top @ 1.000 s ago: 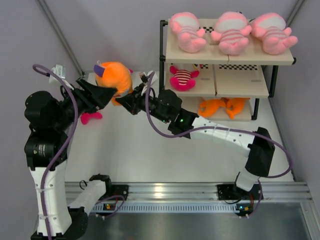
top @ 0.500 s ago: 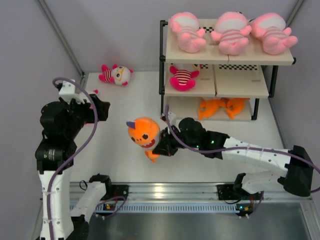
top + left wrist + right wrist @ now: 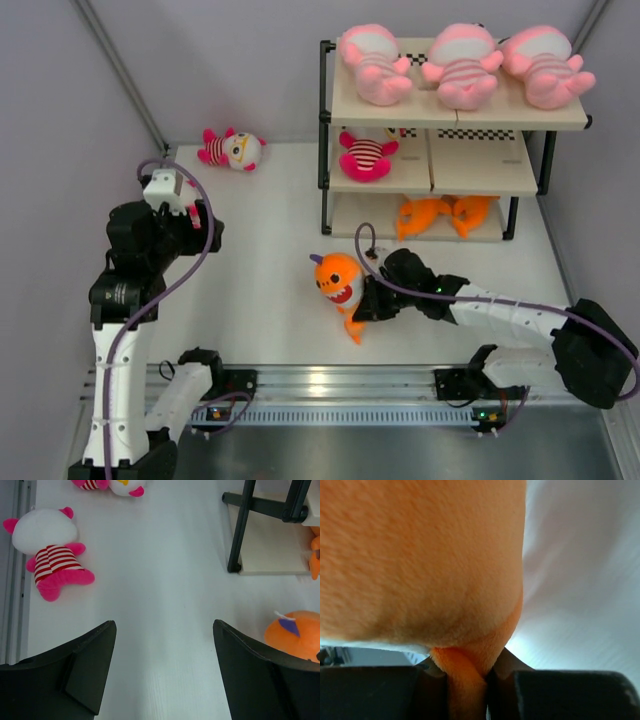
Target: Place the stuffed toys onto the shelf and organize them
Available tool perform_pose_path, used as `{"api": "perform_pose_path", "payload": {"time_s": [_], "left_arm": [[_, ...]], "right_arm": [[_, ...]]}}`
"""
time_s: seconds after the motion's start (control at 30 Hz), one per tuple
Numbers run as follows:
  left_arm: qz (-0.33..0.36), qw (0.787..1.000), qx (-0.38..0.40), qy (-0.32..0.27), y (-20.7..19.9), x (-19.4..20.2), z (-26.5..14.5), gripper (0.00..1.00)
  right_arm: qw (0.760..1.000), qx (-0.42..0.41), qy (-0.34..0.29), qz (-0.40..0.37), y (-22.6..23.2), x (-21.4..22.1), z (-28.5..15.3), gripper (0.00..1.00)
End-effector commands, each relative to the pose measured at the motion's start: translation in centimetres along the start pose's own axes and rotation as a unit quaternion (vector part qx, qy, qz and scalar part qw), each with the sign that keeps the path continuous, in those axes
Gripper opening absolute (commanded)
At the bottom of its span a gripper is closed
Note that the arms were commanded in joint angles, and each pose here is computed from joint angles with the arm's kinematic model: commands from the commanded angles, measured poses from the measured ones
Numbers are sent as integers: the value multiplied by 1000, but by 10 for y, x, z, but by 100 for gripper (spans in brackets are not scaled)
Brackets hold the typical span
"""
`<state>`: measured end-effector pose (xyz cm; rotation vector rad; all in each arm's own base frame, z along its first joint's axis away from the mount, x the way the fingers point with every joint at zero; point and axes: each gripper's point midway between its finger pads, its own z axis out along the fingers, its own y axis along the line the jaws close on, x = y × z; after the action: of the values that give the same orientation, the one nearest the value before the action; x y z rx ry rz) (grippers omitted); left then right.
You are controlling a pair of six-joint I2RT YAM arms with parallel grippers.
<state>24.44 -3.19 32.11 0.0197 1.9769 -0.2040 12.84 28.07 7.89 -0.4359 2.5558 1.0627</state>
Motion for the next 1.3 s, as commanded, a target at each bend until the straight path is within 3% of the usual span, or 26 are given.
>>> {"api": "perform_pose_path", "payload": {"time_s": [0.0, 0.2, 0.37, 0.5, 0.73, 0.83, 0.93, 1.07, 1.27], "left_arm": [[17, 1000, -8, -11, 4, -3, -1, 84], [33, 999, -26, -29, 11, -9, -10, 84], [27, 999, -27, -30, 11, 1, -14, 84], [28, 999, -21, -28, 9, 7, -15, 84], [38, 999, -33, -20, 15, 6, -10, 84], [39, 999, -31, -22, 14, 6, -11, 85], [37, 999, -31, -26, 13, 5, -13, 85], [41, 998, -40, -31, 16, 1, -15, 85], [43, 998, -29, -44, 11, -5, -21, 85]], "right_arm": [[998, 0, -31, -52, -11, -38, 0, 13], [993, 101, -23, -56, -61, -60, 3, 32], [980, 187, -57, -30, -88, -77, -5, 50], [976, 199, -82, -16, -90, -85, -6, 55], [972, 213, -103, 7, -94, -80, -3, 55], [977, 179, -115, 25, -87, -69, 10, 49], [973, 179, -126, 71, -97, -57, 15, 32], [952, 179, -221, 110, -97, -79, -7, 0], [930, 157, -314, 106, -74, -117, -47, 0]]}}
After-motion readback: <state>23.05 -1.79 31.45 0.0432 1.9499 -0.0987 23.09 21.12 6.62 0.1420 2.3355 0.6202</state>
